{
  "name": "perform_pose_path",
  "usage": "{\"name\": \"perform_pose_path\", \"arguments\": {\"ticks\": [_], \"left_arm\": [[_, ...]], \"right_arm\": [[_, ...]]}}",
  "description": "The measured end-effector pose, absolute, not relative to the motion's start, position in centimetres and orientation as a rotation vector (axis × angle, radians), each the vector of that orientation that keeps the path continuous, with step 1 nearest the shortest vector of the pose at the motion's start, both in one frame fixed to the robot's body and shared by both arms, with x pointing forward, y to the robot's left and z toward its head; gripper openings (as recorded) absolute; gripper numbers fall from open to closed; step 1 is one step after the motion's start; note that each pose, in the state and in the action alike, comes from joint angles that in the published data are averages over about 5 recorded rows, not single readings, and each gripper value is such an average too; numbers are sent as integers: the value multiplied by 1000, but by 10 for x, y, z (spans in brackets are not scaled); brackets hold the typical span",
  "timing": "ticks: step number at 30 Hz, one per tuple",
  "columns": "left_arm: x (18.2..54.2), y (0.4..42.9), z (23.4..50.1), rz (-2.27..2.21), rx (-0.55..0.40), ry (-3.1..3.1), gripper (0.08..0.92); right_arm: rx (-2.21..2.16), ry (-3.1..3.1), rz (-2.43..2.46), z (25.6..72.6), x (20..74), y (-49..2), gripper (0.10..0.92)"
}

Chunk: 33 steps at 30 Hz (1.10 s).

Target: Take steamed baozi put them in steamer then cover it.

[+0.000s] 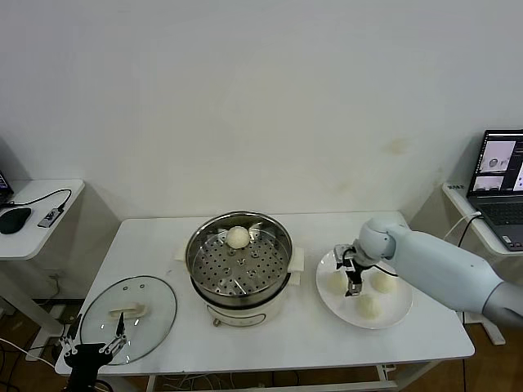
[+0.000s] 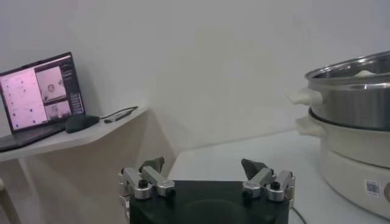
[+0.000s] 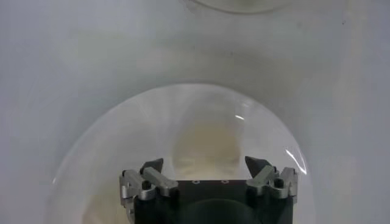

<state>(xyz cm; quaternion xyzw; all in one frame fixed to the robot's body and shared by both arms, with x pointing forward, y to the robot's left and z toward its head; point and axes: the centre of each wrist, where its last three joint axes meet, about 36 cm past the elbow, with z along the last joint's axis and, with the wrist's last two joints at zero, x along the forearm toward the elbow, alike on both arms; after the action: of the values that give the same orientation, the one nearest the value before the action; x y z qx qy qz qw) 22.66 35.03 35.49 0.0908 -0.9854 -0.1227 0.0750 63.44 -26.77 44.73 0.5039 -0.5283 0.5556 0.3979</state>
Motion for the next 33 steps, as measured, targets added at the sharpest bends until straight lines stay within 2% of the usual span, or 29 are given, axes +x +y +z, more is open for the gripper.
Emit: {"name": "perform_pose_path", "arguments": {"ticks": [8, 20, 26, 33], "left_arm": [[227, 351, 355, -367, 277, -2958, 823], [228, 349, 358, -363, 273, -2969, 823], [230, 349, 360, -364, 267, -2977, 823], [236, 347, 363, -359, 248, -2987, 823]], "right_arm": [[1267, -1341, 1406, 446, 636, -269, 608], [1265, -1345, 1406, 461, 635, -274, 534], [1260, -1375, 1424, 498, 637, -277, 519], [1263, -1439, 1468, 569, 638, -267, 518]]}}
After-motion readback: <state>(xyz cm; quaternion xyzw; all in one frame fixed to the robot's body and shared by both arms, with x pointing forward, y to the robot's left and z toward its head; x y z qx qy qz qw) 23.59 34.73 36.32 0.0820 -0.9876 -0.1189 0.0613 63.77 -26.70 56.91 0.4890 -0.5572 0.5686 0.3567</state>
